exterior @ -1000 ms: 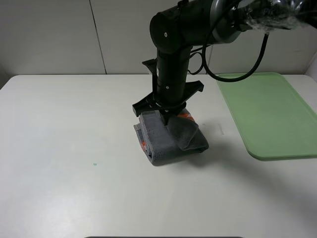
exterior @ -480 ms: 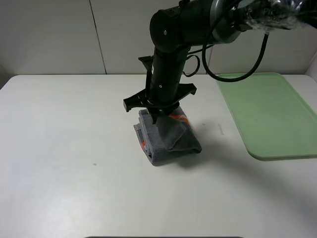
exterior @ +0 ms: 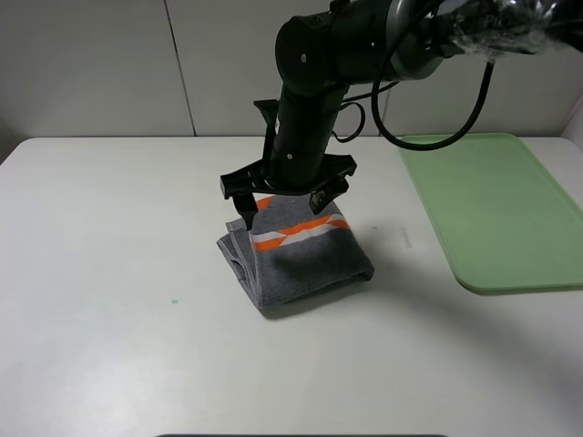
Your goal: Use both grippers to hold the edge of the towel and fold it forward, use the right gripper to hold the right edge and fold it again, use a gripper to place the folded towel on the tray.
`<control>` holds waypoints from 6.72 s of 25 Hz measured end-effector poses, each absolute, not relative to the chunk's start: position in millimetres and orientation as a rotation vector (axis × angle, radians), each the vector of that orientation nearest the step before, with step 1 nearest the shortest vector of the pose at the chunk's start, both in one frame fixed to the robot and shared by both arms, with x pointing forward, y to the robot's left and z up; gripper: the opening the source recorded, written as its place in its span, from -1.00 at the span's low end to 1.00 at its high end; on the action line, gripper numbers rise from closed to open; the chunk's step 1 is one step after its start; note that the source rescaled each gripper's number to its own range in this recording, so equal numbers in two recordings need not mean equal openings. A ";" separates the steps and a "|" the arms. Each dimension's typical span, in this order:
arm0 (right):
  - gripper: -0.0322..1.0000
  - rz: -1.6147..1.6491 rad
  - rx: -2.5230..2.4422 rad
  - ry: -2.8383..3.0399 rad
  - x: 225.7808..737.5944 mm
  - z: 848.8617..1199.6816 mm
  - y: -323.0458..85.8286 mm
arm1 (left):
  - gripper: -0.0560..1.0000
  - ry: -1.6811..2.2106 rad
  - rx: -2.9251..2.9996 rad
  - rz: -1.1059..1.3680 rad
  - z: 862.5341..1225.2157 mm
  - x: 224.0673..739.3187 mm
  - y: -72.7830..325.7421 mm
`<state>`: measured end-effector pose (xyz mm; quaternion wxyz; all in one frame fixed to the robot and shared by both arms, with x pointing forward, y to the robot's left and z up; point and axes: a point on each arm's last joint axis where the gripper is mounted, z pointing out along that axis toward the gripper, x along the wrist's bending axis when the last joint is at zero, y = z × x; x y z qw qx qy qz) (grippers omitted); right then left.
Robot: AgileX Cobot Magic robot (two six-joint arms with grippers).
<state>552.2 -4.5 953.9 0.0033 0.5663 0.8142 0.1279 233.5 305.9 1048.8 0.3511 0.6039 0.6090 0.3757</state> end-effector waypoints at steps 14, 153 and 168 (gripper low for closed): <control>1.00 0.327 1.633 2.563 585.6 953.2 -47.7 | 1.00 1.577 1.563 0.973 1048.8 233.5 305.9; 1.00 0.089 2.128 1.950 662.8 961.5 -353.6 | 1.00 1.576 1.563 0.973 1048.8 233.5 305.9; 1.00 0.252 2.204 1.981 604.7 1069.5 -335.3 | 1.00 1.577 1.564 0.972 1048.7 233.4 305.9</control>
